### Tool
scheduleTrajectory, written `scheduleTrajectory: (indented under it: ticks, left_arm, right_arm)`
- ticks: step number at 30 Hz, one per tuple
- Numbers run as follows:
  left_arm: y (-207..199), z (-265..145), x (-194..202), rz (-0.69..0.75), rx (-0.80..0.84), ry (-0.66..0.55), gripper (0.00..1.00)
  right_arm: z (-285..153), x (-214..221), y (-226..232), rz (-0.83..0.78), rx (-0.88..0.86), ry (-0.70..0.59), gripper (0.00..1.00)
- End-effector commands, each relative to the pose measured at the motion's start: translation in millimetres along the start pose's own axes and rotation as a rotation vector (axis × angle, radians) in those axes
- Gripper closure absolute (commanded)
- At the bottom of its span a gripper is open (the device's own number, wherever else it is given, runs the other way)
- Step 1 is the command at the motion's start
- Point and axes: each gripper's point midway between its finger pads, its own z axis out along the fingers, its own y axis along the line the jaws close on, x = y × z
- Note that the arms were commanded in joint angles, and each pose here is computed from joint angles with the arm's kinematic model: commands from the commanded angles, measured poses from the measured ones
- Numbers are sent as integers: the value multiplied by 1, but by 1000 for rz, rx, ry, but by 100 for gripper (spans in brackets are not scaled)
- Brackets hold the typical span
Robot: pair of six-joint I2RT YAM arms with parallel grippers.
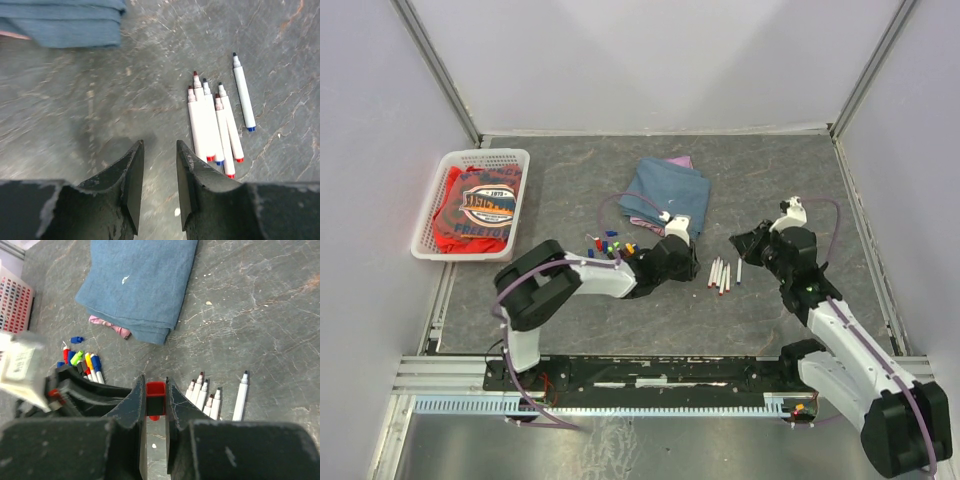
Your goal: Open the pen caps
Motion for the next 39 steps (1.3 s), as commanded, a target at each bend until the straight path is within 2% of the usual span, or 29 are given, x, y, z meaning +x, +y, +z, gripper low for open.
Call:
scheduleTrajectory:
  ticks: [1,7,12,16,23,30,39]
  left_arm:
    - [-2,-47,-59,-9,-26,-198,61]
    - [19,-105,-86,-41,-75,-339,60]
    - [44,-145,-92,-64,-137,-415,60]
    - [70,-171,-88,-89,-206,-463,60]
    - [97,-199,-81,-121,-276,-501,60]
    - [111,-214,-76,-139,-311,-514,60]
    - [121,-226,-75,-160,-333,-534,60]
  right_arm:
    - [8,-21,37,-71,-97,-15,99]
    - [41,1,93,-172,-155,71,99]
    - [80,31,140,-200,-221,173,99]
    - [114,67,172,-232,-267,266,99]
    - [156,101,223,-249,-341,342,99]
    - [183,131,247,-257,-363,400,94]
    - [195,160,246,-272,-339,452,81]
